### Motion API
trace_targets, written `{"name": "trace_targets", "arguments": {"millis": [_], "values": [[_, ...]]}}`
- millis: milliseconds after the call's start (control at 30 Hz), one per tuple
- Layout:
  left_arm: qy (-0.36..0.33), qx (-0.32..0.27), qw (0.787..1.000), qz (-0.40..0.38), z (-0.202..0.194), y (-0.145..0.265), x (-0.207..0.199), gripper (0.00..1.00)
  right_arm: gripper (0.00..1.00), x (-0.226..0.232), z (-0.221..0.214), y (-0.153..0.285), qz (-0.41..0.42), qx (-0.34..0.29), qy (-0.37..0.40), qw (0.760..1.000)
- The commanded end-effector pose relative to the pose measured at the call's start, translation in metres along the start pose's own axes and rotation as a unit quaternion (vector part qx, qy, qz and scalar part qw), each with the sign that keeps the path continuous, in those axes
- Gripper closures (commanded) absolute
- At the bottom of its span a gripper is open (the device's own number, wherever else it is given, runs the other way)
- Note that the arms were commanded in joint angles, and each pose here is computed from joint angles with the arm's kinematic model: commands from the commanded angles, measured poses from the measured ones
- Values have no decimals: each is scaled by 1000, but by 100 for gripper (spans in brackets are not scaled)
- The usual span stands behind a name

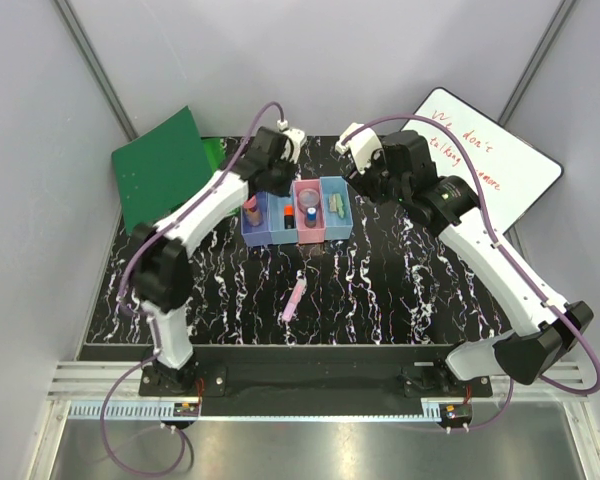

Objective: Sort the stationery into containers
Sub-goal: Move the stationery to the center of the board.

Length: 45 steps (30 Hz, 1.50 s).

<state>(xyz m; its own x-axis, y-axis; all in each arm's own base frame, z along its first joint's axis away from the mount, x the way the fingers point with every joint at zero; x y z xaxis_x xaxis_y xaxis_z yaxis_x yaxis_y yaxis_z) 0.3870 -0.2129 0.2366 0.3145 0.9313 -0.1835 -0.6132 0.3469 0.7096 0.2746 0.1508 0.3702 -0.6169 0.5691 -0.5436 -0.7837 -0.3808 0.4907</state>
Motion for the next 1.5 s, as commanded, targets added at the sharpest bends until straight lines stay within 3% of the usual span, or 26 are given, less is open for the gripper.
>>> {"name": "trace_targets", "arguments": {"millis": [0,33,67,133,267,333,500,833,1467], "values": [[-113,-18,993,-5,-28,65,-8,100,41,-12,8,18,-41,-36,2,999],[-120,-5,993,-11,-41,78,-12,95,41,-11,8,19,-41,-38,3,998],[-120,19,992,-19,-55,78,-12,74,41,-10,5,18,-40,-37,3,999],[-98,89,991,-30,-93,76,-10,57,41,-10,5,19,-42,-38,4,998],[-53,173,983,-38,-137,67,-10,54,41,-13,8,22,-47,-43,4,998],[-37,202,978,-50,-150,63,-14,47,41,-14,9,23,-50,-43,4,998],[-9,230,972,-56,-163,60,-18,44,41,-14,5,26,-53,-40,4,998],[3,266,953,-146,-196,78,-44,43,41,-12,5,23,-49,-38,11,998],[10,342,934,-107,-221,36,-45,44,41,-14,9,25,-49,-46,4,998]]}}
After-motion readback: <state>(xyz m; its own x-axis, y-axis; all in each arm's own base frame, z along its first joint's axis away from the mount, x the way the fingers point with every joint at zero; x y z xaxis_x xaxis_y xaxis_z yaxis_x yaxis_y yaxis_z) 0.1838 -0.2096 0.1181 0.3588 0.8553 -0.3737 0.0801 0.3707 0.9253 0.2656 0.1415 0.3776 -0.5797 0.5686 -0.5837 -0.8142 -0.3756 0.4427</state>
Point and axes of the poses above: each gripper's point midway between its finger pads, its own y axis back along the fingers, its own x axis along the line the jaws close on, z = x × y, the point moved 10 cm from there along y, back along the fingers, and after that the axes turned 10 degrees about y, right-handed, at the moved point
